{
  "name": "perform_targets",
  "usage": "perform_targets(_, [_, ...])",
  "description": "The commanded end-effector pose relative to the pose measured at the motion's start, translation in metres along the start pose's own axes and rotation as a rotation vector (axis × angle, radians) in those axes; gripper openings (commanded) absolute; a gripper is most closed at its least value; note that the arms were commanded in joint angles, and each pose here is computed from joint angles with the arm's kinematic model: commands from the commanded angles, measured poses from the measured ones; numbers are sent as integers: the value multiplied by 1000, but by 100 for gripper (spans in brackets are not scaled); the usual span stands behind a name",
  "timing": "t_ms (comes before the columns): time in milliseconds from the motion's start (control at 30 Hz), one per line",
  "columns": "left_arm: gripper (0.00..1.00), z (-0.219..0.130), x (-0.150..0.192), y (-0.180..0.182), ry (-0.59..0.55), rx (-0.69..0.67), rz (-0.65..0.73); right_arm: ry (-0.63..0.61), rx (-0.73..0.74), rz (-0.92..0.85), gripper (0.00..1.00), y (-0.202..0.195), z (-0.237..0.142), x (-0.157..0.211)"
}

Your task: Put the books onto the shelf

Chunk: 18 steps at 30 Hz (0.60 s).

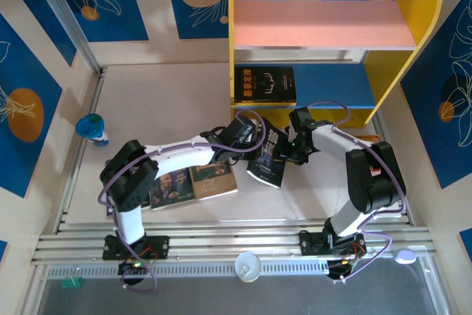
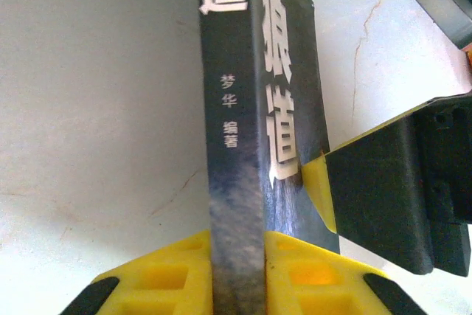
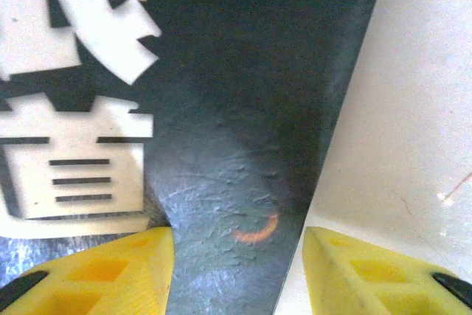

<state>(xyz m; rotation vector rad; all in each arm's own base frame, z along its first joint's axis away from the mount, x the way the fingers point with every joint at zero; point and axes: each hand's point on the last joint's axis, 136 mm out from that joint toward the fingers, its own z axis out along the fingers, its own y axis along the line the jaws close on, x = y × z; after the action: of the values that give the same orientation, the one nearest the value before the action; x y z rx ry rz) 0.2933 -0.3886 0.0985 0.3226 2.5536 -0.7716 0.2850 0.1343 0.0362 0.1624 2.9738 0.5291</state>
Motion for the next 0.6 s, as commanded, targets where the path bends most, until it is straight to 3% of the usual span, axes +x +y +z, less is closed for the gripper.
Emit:
perform_targets(0, [15,-7,-11,-16,-29,28,35,-10,-22,-9,52,3,-11,2])
perform_targets(300, [1,-12,-14,-24,-31,59,66,-129,-52,6,59,2,-39,-6])
perform_targets(567, [0,-33,-23,-55,-77,191,121,-293,-160,41,61,4,-85,-21])
